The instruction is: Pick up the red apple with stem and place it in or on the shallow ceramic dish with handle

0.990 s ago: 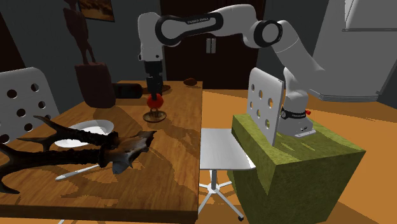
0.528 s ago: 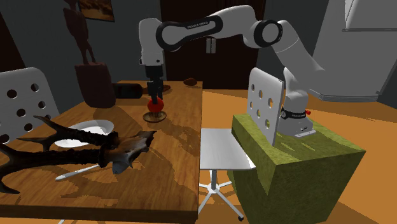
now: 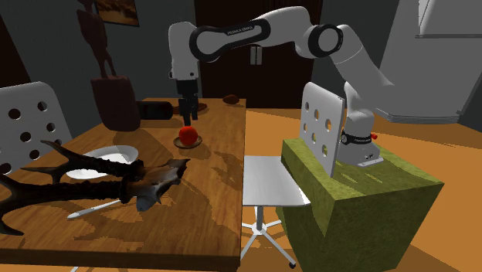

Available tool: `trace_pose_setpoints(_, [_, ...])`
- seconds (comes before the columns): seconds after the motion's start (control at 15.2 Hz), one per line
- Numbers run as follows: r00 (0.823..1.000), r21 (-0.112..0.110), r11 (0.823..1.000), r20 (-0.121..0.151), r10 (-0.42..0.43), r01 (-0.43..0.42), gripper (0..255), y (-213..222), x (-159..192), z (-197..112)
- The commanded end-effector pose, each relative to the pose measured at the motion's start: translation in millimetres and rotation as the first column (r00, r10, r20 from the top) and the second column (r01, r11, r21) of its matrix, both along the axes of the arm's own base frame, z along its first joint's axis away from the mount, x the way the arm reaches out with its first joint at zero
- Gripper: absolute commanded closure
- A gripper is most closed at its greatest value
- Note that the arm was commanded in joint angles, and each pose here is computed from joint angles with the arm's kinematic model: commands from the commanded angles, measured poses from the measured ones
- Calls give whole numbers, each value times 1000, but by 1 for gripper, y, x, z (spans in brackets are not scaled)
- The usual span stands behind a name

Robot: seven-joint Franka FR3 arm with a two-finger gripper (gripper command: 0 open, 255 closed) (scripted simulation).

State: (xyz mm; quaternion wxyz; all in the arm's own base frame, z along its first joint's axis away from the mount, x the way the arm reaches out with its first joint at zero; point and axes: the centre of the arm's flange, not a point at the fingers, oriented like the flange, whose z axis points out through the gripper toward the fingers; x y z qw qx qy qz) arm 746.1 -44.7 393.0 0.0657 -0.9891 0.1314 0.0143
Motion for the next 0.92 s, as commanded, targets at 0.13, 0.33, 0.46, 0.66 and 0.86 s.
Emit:
trace_pose_setpoints(0.13, [1000,0,1000,0,0,0,0,-2,0,13])
trace_pose_setpoints(0.33, [1000,0,1000,0,0,0,0,-7,1,50])
trace_pose_setpoints(0.46, [1000,0,1000,0,0,0,0,-7,1,50])
trace_pose_setpoints(0.66, [1000,0,1000,0,0,0,0,-7,1,50])
trace_pose_setpoints(0.86, [1000,0,1000,0,0,0,0,-7,1,50])
